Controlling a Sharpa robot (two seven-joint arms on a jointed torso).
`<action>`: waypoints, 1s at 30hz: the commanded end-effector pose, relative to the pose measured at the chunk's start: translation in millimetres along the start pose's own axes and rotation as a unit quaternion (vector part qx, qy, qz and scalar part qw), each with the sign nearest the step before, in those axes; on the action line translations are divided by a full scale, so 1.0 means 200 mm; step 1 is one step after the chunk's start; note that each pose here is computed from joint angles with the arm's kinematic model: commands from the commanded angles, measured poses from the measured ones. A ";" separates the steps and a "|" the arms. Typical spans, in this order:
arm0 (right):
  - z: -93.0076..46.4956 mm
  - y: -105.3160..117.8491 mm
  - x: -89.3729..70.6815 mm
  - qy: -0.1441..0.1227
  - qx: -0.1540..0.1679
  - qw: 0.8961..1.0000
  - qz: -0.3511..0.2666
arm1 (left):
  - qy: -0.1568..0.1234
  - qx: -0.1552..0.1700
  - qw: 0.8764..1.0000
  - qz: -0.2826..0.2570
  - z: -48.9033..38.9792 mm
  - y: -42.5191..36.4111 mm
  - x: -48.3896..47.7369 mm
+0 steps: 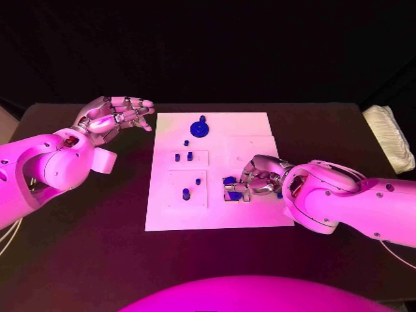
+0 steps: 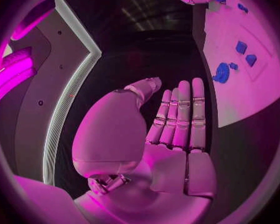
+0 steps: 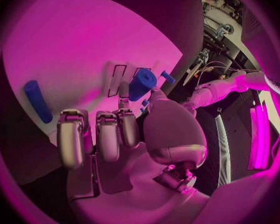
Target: Assemble the parts on the task board
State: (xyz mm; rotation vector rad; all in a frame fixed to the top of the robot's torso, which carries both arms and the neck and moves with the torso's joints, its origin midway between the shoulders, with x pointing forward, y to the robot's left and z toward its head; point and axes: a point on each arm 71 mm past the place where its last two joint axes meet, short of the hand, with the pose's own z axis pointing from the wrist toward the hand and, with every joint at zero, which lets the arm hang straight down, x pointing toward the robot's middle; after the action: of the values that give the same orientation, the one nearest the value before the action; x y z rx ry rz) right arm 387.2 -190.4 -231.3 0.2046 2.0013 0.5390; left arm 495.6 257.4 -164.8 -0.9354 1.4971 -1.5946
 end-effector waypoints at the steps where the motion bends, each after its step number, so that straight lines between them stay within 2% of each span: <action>1: 0.00 0.00 0.00 -0.006 -0.007 1.000 -0.002 | 0.007 0.003 1.000 -0.005 0.002 -0.003 0.008; 16: -0.05 -0.02 -0.04 -0.019 -0.045 0.999 0.007 | 0.004 0.002 1.000 -0.004 0.001 -0.002 0.000; 23: -0.08 -0.02 -0.04 -0.004 -0.076 0.997 0.016 | 0.003 0.002 1.000 -0.003 0.002 -0.001 -0.003; 30: -0.08 -0.01 -0.04 0.003 -0.087 0.996 -0.010 | 0.004 0.002 1.000 -0.004 0.002 -0.001 -0.002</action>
State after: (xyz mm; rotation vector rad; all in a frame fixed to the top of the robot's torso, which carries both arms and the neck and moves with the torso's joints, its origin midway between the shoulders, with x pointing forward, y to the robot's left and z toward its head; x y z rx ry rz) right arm 378.5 -204.5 -220.8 0.1502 1.9438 0.6680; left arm 496.6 259.3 -165.3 -0.9386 1.4963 -1.5876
